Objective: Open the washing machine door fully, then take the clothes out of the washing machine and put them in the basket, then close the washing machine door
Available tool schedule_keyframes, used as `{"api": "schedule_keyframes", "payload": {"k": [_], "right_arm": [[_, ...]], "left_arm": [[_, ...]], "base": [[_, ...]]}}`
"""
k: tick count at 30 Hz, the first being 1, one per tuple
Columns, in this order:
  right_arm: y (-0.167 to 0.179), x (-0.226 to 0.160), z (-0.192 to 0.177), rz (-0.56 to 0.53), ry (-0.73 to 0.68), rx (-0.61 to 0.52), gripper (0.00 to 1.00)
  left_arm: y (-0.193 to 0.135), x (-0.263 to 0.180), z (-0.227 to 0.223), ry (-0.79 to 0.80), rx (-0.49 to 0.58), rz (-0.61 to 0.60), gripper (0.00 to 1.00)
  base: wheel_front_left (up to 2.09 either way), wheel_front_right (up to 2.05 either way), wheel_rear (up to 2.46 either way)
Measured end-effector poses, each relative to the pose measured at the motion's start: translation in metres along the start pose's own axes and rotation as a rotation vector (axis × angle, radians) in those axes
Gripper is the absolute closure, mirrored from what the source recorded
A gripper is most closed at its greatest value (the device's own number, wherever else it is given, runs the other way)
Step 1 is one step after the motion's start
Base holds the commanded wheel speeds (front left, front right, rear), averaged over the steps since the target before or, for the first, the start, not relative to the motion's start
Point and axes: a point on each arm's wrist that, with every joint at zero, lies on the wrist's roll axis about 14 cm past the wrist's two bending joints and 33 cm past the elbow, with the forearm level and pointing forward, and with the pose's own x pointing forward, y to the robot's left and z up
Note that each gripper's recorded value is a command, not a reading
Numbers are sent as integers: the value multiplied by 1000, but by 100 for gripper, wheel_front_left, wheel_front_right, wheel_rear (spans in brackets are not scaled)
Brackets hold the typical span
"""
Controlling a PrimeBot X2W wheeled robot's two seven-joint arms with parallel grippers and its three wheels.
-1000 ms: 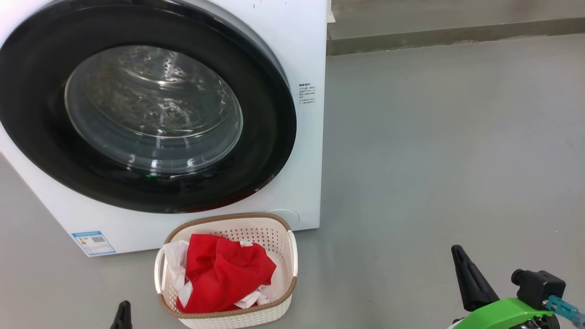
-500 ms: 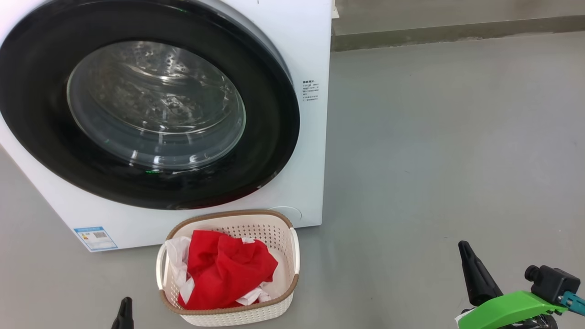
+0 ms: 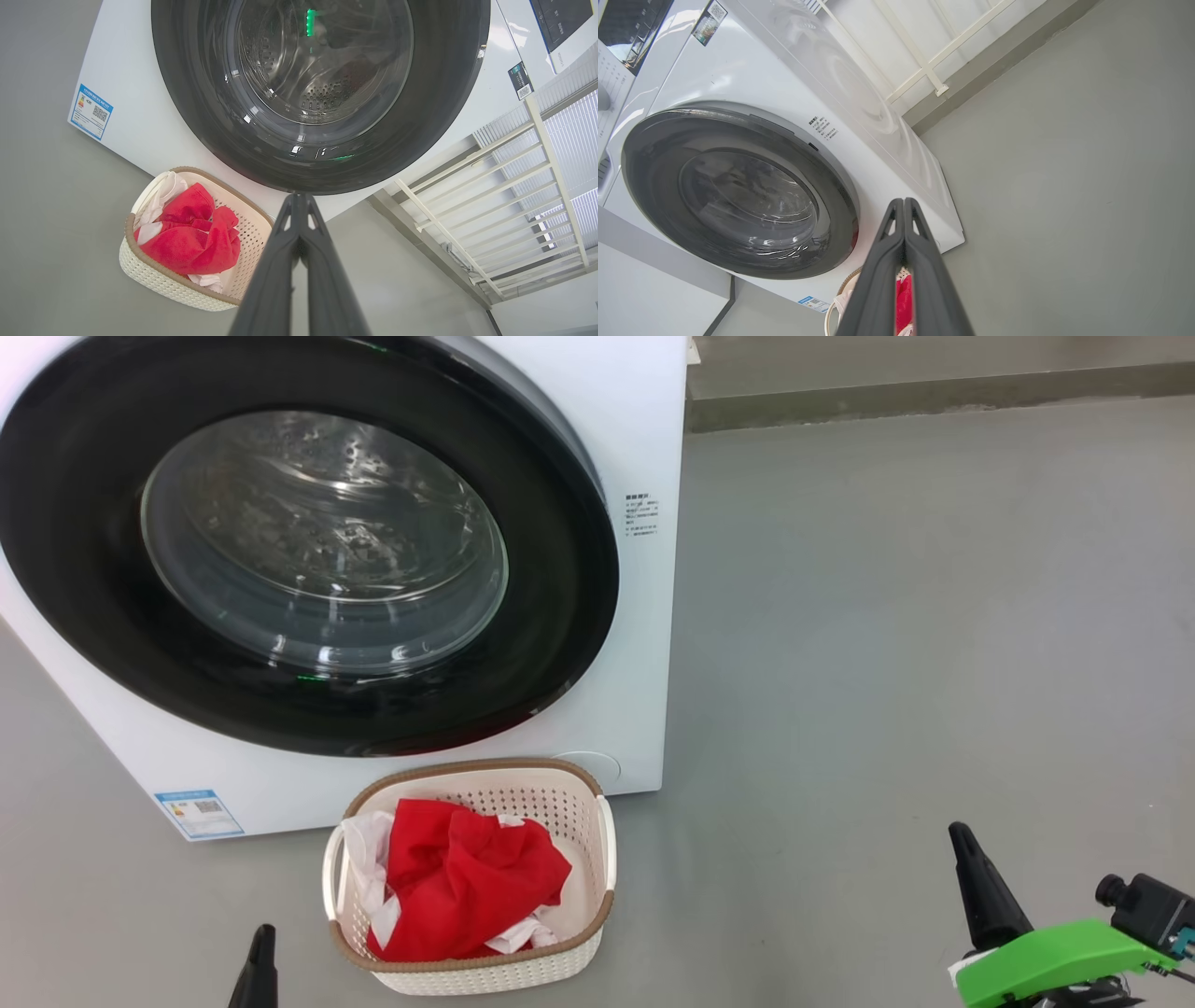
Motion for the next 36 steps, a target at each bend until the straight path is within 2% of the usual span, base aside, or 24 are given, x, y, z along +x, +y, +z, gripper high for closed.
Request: {"api": "schedule_keyframes", "payload": {"k": [36], "right_arm": [[4,16,4,0,21,421,100]], "left_arm": [[-8,15,-1,40,-398,-12,100]], "base": [[0,0,0]]}}
